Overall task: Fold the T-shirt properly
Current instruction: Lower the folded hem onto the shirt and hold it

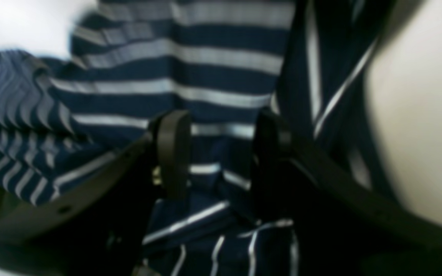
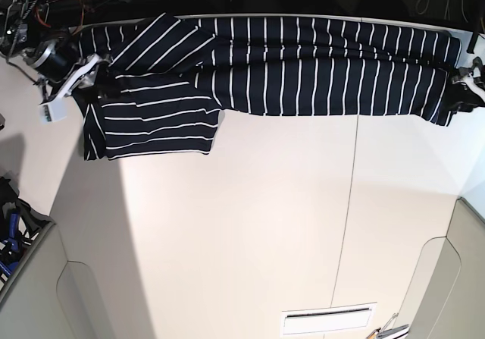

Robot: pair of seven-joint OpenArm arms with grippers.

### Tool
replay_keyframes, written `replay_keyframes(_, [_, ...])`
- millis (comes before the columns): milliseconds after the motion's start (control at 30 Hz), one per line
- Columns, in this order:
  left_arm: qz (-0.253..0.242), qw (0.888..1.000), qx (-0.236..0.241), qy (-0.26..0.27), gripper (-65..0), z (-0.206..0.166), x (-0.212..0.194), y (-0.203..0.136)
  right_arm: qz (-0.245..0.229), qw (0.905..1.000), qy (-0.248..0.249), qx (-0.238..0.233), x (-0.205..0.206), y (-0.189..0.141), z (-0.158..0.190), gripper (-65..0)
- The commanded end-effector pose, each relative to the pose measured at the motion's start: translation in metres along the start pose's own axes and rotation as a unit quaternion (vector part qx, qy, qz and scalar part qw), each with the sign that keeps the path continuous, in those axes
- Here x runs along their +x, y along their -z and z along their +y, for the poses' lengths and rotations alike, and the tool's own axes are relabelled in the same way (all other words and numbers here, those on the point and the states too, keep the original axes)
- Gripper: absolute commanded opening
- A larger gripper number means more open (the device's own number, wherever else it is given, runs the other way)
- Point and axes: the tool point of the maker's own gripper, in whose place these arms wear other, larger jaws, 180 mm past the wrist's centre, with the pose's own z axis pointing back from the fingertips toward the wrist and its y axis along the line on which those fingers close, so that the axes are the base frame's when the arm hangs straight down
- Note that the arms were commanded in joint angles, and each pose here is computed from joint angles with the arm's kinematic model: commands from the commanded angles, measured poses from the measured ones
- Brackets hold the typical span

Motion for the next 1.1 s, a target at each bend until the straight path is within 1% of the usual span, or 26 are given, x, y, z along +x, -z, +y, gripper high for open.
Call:
replay_keyframes(0, [-0.034, 0.999, 0.007, 0.007, -35.7, 0.007, 0.024, -0.012, -0.032, 0.9994, -0.015, 0.000, 0.020, -0.008, 0.001, -36.8])
replay_keyframes(67, [-0.051, 0.999, 0.011, -0.006, -34.7, 0.013, 0.032, -0.022, -0.051, 0.9983, -0.029, -0.008, 0.033, -0.017, 0.001, -36.8])
replay_keyframes(167, [-0.053, 0.998, -0.004, -0.021, -25.4, 0.011, 0.033, -0.029, -0.072, 0.9965, -0.042, -0.006, 0.048, -0.024, 0.007, -36.8])
replay_keyframes(200, [-0.047, 0.999, -0.007, -0.023, -23.5, 0.010, 0.029, -0.029, -0.079, 0.9961, -0.039, 0.002, 0.051, -0.025, 0.011, -37.0])
replay_keyframes(233, [-0.045, 0.999, -0.010, -0.025, -22.8, 0.009, 0.026, -0.029, -0.084, 0.9957, -0.036, 0.012, 0.052, -0.024, 0.015, -38.8])
replay_keyframes(267, [-0.041, 0.999, -0.010, -0.027, -22.8, 0.009, 0.022, -0.030, -0.088, 0.9952, -0.037, 0.020, 0.053, -0.024, 0.019, -43.7])
replay_keyframes(300, [-0.040, 0.999, -0.009, -0.028, -22.8, 0.010, 0.018, -0.031, -0.090, 0.9950, -0.035, 0.024, 0.052, -0.022, 0.022, -52.3])
replay_keyframes(333, [-0.039, 0.999, -0.007, -0.030, -22.8, 0.011, 0.014, -0.031, -0.090, 0.9951, -0.031, 0.028, 0.050, -0.020, 0.025, -62.3])
replay_keyframes(367, [-0.038, 0.999, -0.006, -0.031, -22.8, 0.012, 0.011, -0.032, -0.089, 0.9951, -0.028, 0.031, 0.049, -0.017, 0.028, -65.0])
replay_keyframes(533, [-0.036, 0.998, 0.005, -0.044, -22.8, 0.012, -0.012, -0.028, -0.081, 0.9960, -0.016, 0.035, 0.035, -0.001, 0.033, -65.0])
replay_keyframes(633, [-0.039, 0.998, 0.006, -0.053, -22.8, 0.007, -0.026, -0.023, -0.059, 0.9976, -0.006, 0.037, 0.019, 0.011, 0.031, -65.0])
replay_keyframes(767, [-0.034, 0.997, 0.013, -0.066, -22.8, 0.010, -0.037, -0.020, -0.031, 0.9983, 0.016, 0.047, -0.002, 0.024, 0.031, -65.0])
replay_keyframes(933, [-0.035, 0.995, 0.028, -0.089, -22.8, 0.024, -0.049, -0.018, -0.011, 0.9982, 0.038, 0.046, -0.019, 0.030, 0.025, -65.0])
replay_keyframes(1067, [-0.032, 0.995, 0.039, -0.089, -22.8, 0.031, -0.055, -0.017, -0.005, 0.9980, 0.046, 0.044, -0.024, 0.032, 0.023, -65.0])
